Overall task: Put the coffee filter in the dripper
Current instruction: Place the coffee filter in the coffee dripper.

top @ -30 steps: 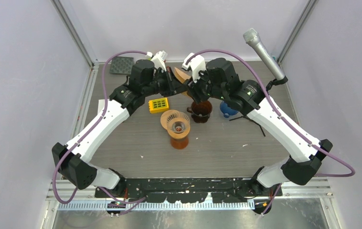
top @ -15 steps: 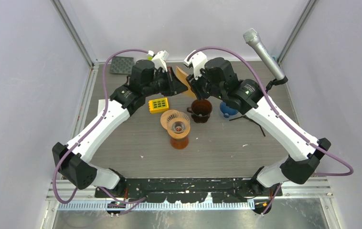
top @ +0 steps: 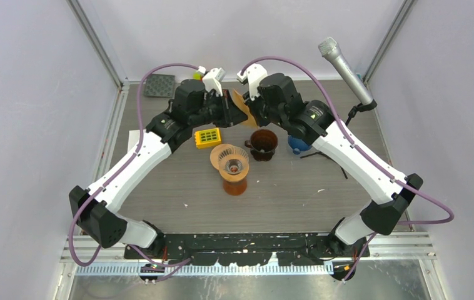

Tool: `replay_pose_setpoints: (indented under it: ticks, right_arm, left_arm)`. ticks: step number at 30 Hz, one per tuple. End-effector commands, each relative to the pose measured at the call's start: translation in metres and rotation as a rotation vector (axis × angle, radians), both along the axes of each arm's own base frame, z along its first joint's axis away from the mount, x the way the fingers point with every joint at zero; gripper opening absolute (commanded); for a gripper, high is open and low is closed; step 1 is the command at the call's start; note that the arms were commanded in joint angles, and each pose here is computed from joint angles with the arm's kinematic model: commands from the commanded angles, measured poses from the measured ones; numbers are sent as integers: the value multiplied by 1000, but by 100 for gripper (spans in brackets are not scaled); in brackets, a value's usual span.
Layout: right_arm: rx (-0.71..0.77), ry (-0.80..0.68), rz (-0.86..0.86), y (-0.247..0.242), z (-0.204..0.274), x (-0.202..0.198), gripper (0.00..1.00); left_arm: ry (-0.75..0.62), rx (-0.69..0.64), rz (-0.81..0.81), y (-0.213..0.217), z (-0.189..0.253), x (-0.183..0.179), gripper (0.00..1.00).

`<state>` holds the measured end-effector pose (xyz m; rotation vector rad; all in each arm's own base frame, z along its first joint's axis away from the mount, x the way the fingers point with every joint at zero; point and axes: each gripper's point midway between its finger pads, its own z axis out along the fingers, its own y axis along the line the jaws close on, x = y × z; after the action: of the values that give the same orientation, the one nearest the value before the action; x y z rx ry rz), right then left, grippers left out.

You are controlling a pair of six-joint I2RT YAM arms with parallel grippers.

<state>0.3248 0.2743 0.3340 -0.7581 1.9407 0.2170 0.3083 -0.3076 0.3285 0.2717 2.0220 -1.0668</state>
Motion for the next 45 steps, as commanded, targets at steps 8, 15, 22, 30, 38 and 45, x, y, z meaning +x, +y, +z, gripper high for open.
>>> replay_pose_setpoints:
  ticks: [8, 15, 22, 30, 38, 45]
  right_arm:
    - [41, -103, -101, -6, 30, 13, 0]
    - [8, -136, -131, -12, 29, 14, 0]
    - [-4, -127, -89, -5, 20, 9, 1]
    - [-2, -98, -38, 4, 9, 2, 2]
    - [19, -89, -14, 7, 8, -3, 1]
    - [29, -92, -21, 4, 6, -4, 1]
  left_arm:
    - [-69, 29, 65, 6, 8, 13, 0]
    - [-66, 68, 111, 13, 3, 20, 0]
    - [-72, 72, 112, 13, 3, 22, 4]
    - [-91, 60, 95, 11, 9, 21, 28]
    - [-108, 52, 82, 7, 6, 24, 31]
    - [-119, 51, 56, 3, 3, 23, 0]
